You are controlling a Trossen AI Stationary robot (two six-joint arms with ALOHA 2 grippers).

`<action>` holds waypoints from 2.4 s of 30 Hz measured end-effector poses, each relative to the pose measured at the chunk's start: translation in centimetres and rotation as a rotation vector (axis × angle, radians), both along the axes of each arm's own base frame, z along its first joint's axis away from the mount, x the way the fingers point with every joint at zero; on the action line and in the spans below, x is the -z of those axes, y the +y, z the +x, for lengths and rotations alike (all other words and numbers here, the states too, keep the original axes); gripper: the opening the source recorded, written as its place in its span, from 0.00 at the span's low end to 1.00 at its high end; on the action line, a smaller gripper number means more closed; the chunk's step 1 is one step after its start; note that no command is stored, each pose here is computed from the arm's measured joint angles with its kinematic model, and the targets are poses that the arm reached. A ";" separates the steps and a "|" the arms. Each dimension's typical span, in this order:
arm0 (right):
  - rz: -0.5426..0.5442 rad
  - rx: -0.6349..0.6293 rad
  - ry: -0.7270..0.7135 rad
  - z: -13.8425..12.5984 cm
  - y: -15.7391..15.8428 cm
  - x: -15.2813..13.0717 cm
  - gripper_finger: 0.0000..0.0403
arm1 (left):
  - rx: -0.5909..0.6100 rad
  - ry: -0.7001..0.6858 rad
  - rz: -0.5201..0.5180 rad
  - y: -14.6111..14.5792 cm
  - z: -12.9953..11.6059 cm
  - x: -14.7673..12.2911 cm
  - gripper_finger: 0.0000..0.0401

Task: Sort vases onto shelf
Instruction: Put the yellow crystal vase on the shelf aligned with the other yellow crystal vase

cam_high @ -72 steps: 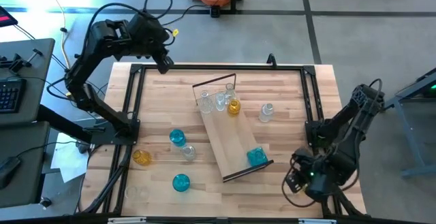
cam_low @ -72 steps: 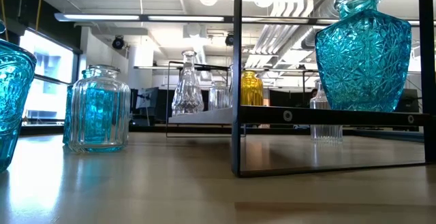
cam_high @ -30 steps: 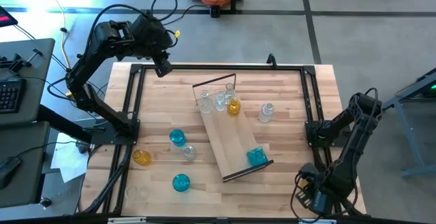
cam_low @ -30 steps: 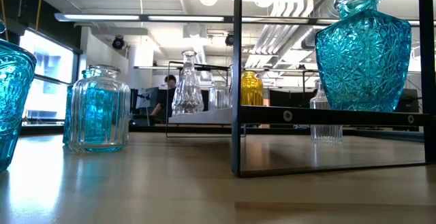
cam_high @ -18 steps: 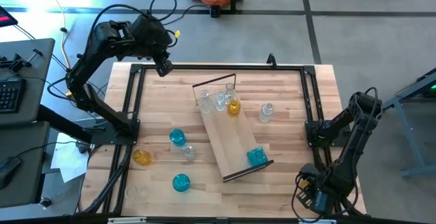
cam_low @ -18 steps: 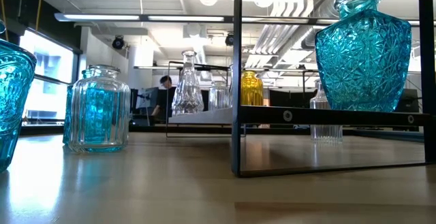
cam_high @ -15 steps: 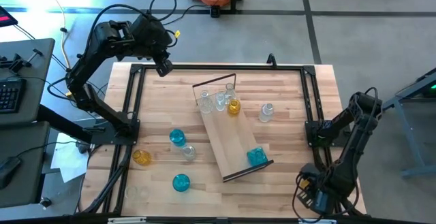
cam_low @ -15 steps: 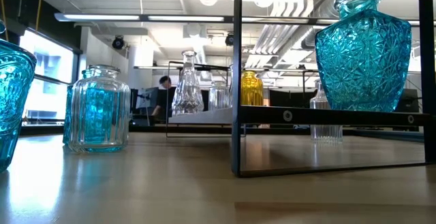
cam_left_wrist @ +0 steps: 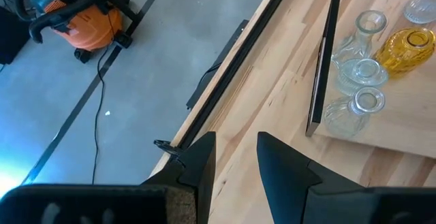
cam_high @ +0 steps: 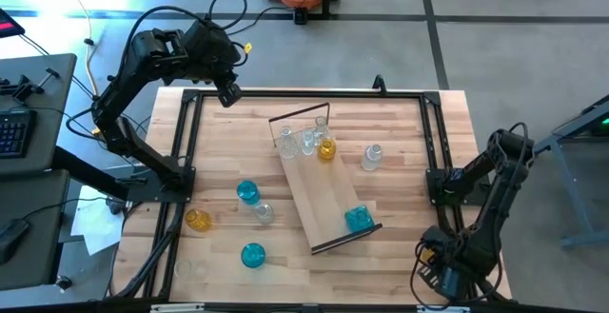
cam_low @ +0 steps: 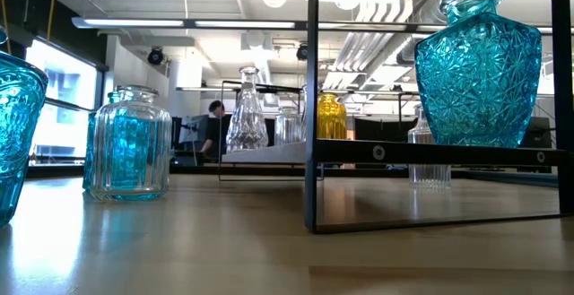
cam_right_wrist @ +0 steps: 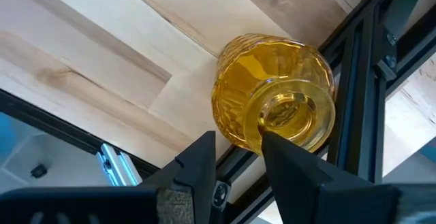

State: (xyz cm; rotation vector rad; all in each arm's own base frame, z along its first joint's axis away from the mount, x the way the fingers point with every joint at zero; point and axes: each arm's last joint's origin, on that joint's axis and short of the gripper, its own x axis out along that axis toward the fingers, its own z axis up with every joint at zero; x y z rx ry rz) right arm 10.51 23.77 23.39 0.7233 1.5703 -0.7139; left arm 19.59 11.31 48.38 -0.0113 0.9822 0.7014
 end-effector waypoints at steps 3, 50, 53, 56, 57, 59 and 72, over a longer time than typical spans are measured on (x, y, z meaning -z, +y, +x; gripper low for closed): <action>0.000 0.001 -0.013 0.1 0.1 -0.2 0.30 | 0.000 0.000 0.000 0.0 0.0 0.0 0.25; 0.011 -0.007 -0.033 -0.3 -0.9 3.1 0.21 | -0.019 -0.014 -0.008 0.0 0.0 0.0 0.25; 0.017 -0.007 -0.025 -0.3 -0.9 3.1 0.10 | -0.020 -0.014 -0.008 0.0 0.0 0.0 0.25; 0.017 -0.014 -0.022 -0.3 -0.9 3.1 0.07 | -0.019 -0.014 -0.008 0.0 0.0 0.0 0.25; 0.018 -0.014 -0.020 -0.3 -0.9 3.1 0.07 | -0.019 -0.014 -0.009 0.0 0.0 0.0 0.25; 0.020 -0.014 -0.016 -0.3 -0.9 3.1 0.07 | -0.020 -0.014 -0.009 0.0 0.0 0.0 0.25; 0.026 -0.053 -0.016 1.9 -1.2 0.4 0.06 | -0.020 -0.014 -0.009 0.0 0.0 0.0 0.25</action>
